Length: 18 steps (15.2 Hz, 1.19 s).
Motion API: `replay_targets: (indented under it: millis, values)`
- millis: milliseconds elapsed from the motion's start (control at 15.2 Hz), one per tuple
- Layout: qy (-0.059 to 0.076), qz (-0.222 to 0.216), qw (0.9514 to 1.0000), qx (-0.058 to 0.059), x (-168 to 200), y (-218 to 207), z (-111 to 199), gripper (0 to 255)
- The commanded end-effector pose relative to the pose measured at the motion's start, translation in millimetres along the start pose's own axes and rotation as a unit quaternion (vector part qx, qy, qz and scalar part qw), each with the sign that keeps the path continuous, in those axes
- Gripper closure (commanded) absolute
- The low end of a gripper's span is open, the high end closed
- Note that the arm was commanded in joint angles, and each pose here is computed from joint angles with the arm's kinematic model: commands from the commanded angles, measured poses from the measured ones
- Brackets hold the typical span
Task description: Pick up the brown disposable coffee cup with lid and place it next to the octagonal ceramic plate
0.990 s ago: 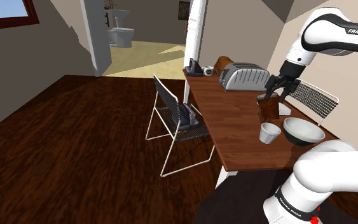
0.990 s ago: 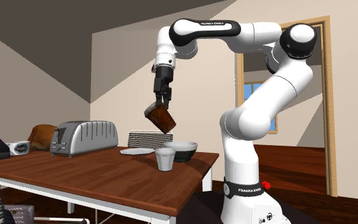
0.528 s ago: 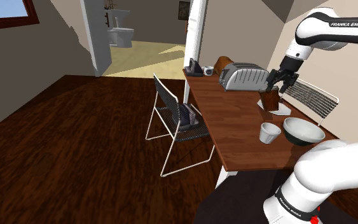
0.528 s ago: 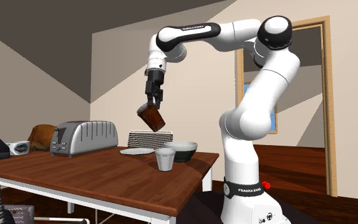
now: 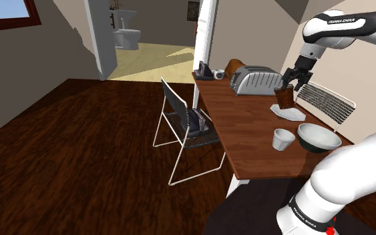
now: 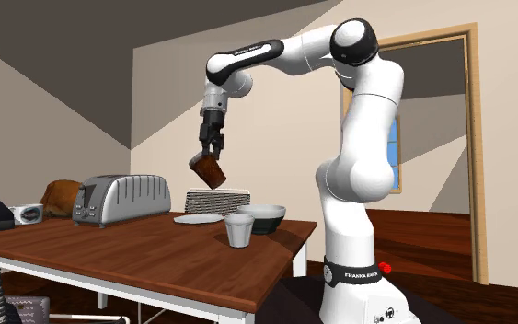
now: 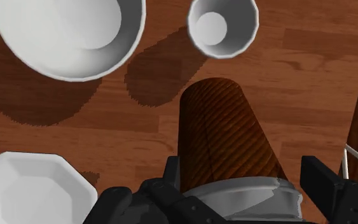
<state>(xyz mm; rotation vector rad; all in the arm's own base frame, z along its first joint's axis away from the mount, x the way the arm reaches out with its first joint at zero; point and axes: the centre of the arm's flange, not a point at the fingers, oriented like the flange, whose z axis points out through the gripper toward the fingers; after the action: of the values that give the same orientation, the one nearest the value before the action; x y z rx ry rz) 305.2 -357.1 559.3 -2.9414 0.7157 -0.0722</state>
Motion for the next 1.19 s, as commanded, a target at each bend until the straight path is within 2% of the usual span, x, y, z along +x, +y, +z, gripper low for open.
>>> replay_targets:
  millis: [0, 726, 1122]
  values:
    - [0.001, -0.001, 1.0000, -0.001, 19.5, 19.3, -3.6, 255]
    - [0.001, -0.001, 1.0000, -0.001, 127.9, 122.5, -15.9, 255]
    - [0.001, -0.001, 1.0000, -0.001, 127.3, 126.4, 15.5, 255]
